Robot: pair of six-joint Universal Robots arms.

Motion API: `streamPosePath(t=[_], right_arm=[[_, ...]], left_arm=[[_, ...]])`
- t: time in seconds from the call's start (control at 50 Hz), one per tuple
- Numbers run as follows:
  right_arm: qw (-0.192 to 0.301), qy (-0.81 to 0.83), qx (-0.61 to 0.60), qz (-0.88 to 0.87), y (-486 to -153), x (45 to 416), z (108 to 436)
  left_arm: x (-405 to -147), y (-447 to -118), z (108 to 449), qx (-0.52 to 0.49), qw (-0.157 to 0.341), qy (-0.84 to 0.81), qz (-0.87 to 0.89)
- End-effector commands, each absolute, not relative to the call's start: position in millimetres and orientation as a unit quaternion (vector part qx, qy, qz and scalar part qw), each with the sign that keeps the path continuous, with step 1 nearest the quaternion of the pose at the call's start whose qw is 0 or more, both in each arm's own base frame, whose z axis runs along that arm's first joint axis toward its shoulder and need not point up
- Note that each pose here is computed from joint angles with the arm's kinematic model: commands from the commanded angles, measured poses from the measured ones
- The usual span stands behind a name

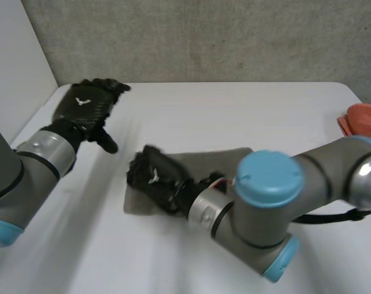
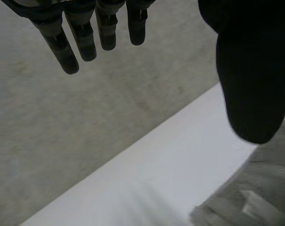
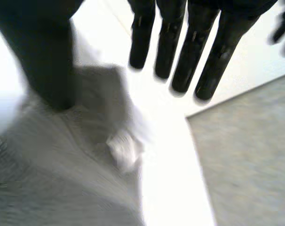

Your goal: Fold the laundry.

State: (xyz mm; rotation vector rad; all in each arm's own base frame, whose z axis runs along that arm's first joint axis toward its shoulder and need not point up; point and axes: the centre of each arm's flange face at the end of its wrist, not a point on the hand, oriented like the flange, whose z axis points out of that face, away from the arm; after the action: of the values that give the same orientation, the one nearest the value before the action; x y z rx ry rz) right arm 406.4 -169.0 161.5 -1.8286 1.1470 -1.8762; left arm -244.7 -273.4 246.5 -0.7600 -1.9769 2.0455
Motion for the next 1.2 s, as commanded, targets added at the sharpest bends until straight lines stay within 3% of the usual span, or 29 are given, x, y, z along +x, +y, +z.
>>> streamPosePath(t=[0.02,0.14,0.2,0.32,0.44,0.58,0.66,0.76,0.8,0.92,1.02,1.04,1.12,1.2], right_arm=[[0.201,0.476,-0.587,-0.623,-177,404,160],[0.184,0.612,-0.447,-0.626,-239,351,191],[0.174,0.656,-0.417,-0.604,-245,331,194],[0.149,0.746,-0.402,-0.509,-234,293,161],[0.103,0.772,-0.393,-0.49,-247,258,131],[0.039,0.761,-0.395,-0.513,-262,237,124],[-0.028,0.749,-0.415,-0.516,-265,227,125],[-0.083,0.701,-0.446,-0.551,-270,231,153],[-0.091,0.659,-0.471,-0.579,-264,251,173],[-0.039,0.562,-0.535,-0.63,-222,321,198],[0.032,0.503,-0.597,-0.624,-177,365,178],[0.062,0.474,-0.627,-0.615,-155,374,171],[0.108,0.443,-0.667,-0.589,-125,379,155],[0.137,0.496,-0.629,-0.582,-137,369,155]], left_arm=[[-232,-284,251,-0.227,0.069,-0.673,0.7],[-240,-278,247,-0.24,0.078,-0.674,0.695],[-249,-272,244,-0.252,0.089,-0.672,0.691],[-273,-261,224,-0.284,0.113,-0.68,0.667],[-281,-255,220,-0.296,0.121,-0.678,0.662],[-282,-256,219,-0.297,0.121,-0.678,0.661],[-281,-256,222,-0.295,0.121,-0.676,0.664],[-280,-255,226,-0.294,0.12,-0.674,0.667],[-280,-253,229,-0.293,0.12,-0.672,0.67],[-278,-252,236,-0.286,0.118,-0.666,0.678],[-272,-258,238,-0.269,0.104,-0.671,0.683],[-268,-260,239,-0.257,0.092,-0.676,0.685],[-264,-261,240,-0.238,0.072,-0.682,0.687],[-266,-259,240,-0.239,0.074,-0.681,0.688]])
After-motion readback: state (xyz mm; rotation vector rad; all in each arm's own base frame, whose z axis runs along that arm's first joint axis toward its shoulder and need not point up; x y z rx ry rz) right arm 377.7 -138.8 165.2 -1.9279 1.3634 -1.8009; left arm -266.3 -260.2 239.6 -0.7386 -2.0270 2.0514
